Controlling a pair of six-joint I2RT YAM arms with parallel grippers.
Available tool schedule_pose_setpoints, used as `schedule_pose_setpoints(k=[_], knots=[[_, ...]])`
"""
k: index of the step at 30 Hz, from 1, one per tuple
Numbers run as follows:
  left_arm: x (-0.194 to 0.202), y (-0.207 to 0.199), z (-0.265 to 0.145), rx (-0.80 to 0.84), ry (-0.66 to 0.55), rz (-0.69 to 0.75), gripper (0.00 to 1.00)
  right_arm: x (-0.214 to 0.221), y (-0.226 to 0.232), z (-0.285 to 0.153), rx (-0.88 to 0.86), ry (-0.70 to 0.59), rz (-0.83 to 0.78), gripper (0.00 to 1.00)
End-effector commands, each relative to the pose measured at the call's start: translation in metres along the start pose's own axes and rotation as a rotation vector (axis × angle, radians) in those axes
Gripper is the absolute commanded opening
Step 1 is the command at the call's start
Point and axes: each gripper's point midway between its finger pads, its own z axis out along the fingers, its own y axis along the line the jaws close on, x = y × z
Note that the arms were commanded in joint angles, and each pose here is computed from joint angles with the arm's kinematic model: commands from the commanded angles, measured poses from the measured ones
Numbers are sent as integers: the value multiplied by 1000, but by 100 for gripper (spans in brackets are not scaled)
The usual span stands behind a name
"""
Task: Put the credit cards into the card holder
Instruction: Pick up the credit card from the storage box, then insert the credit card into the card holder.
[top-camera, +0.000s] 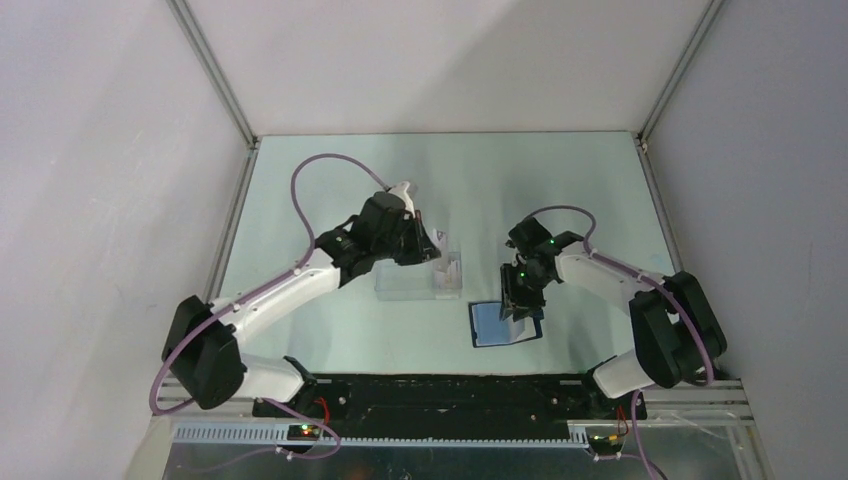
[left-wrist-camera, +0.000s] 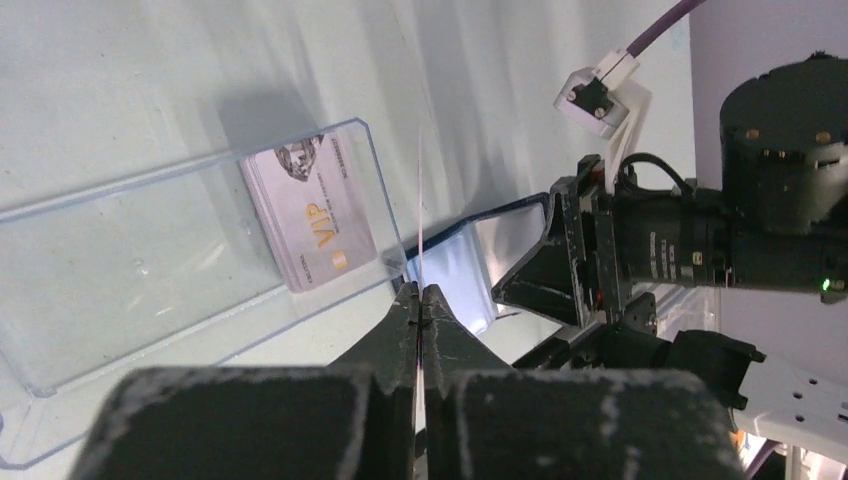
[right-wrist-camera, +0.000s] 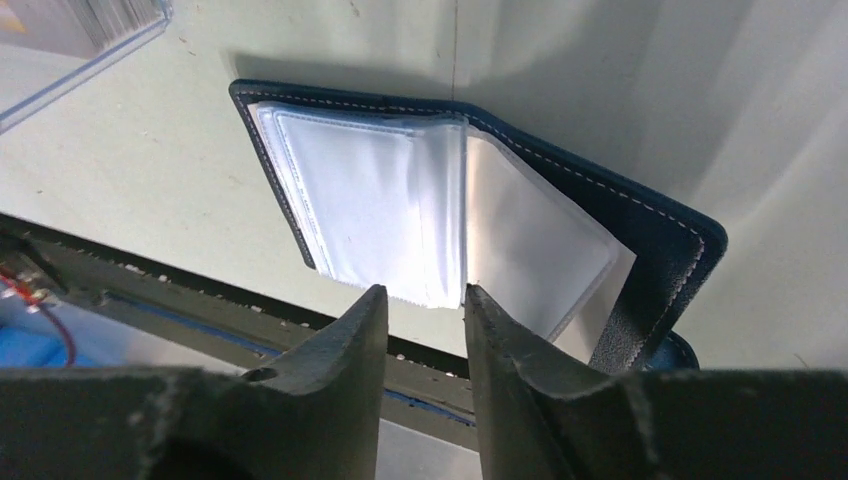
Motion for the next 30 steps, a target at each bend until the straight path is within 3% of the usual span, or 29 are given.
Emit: schedule_pose_setpoints(k=[1,10,16,30], knots=[[11,-13,-7,55,17,-18,0,0,12,-6,-158,-16,49,42],[38,-55,11,280,58,-129,0,0,10,-10,-361,-19,165,58],[58,-66,25,343,98,-164,0,-4,14,-24,-538,-54,209,65],[75,-84,37,460,161,-212,0,-11,30,-63,-853,-134,161,65]])
